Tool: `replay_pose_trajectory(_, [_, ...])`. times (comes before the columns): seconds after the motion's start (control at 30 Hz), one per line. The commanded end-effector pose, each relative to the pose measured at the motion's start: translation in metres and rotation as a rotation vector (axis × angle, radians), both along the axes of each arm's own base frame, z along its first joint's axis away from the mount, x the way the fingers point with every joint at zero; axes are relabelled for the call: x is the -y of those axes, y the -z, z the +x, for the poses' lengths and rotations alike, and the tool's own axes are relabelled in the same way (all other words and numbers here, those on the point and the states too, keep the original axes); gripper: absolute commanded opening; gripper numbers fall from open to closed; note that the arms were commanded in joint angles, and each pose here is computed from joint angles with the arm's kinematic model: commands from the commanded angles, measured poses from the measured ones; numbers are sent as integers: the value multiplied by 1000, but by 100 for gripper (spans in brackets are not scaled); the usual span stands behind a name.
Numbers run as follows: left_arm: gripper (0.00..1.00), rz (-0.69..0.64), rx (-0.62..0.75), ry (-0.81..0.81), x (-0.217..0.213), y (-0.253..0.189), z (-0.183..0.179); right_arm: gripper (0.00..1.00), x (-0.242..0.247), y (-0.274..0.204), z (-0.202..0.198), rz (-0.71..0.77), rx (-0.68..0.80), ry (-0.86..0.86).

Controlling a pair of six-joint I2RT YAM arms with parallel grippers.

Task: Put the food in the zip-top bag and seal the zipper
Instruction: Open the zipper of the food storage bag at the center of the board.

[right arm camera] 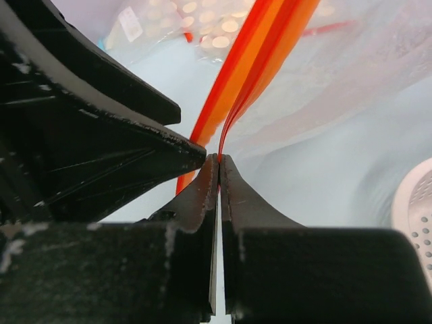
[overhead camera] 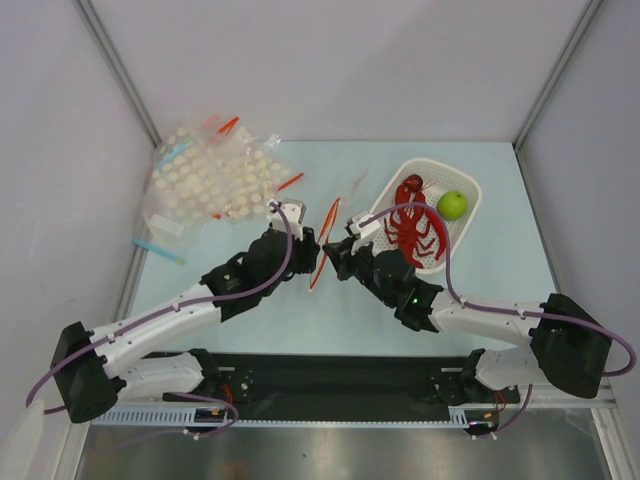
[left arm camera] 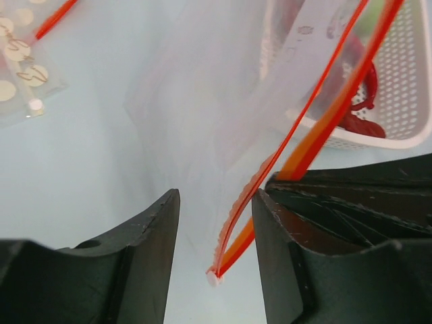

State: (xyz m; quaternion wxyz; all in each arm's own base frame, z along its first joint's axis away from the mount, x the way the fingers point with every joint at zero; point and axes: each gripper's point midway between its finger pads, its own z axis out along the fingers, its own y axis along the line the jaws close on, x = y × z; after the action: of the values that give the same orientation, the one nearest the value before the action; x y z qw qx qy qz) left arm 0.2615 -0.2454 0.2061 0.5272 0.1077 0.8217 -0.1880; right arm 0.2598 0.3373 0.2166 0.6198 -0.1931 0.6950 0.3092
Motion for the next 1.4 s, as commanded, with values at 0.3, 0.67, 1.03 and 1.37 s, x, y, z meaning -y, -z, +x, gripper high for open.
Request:
replay_pose_trajectory(0.3, [41,105,15,-108,-8,-3,21,0,3,-34,-8,87,36,-22])
replay_pose_trajectory(0.67, [0,260,48,-239,-44,-40,-1,0,-2,-22,-2,160,-108,-128])
replay_pose_trajectory(1.03, [0,218,-4,-58,-3,-60,-13,0,-11,-17,3,180,-285,-265])
replay_pose_trajectory(1.37, [0,132,-93,-225,5,-42,23,0,32,6,37,79,-406,-29])
